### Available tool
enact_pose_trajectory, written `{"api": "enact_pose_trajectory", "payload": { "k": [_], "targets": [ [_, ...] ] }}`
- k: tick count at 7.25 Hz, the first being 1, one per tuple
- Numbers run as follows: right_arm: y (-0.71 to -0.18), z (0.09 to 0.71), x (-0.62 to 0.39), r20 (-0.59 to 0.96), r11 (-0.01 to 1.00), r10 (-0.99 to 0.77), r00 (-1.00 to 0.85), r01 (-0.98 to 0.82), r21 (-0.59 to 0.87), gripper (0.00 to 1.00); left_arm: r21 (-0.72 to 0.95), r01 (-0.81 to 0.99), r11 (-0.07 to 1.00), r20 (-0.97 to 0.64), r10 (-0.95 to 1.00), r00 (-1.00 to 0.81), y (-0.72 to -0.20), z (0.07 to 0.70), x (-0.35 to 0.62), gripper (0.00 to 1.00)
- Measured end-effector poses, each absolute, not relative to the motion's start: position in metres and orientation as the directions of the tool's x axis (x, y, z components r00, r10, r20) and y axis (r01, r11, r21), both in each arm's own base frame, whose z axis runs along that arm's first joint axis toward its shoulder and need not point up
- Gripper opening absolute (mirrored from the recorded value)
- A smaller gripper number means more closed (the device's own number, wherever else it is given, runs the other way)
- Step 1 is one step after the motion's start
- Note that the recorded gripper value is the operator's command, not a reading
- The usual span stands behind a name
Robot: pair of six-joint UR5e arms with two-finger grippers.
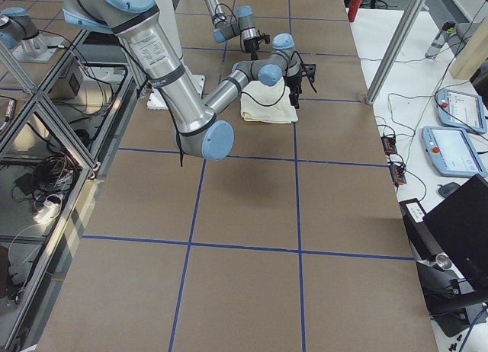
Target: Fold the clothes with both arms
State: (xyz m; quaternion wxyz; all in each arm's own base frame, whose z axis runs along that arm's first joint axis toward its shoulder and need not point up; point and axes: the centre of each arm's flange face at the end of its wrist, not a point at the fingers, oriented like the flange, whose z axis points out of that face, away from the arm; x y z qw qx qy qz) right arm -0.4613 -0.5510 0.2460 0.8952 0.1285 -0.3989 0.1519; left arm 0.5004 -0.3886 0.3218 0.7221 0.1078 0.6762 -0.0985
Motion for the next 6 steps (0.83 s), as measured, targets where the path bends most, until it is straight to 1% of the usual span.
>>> {"api": "enact_pose_trajectory", "payload": {
  "k": [2, 4, 6],
  "targets": [
    [-0.551, 0.246, -0.461, 0.754, 0.921, 0.169, 0.635, -0.374, 0.109, 1.0, 0.019, 0.278, 0.96, -0.999, 0.009, 0.034, -0.393, 0.304, 0.482, 0.99],
    [-0.551, 0.245, -0.461, 0.755, 0.921, 0.169, 0.634, -0.374, 0.109, 1.0, -0.043, 0.264, 0.964, -0.999, -0.039, -0.02, -0.385, 0.269, 0.489, 0.99],
    [-0.551, 0.245, -0.46, 0.755, 0.921, 0.169, 0.634, -0.375, 0.108, 1.0, -0.076, 0.246, 0.966, -0.997, -0.076, -0.01, -0.365, 0.273, 0.512, 0.99]
  ]
}}
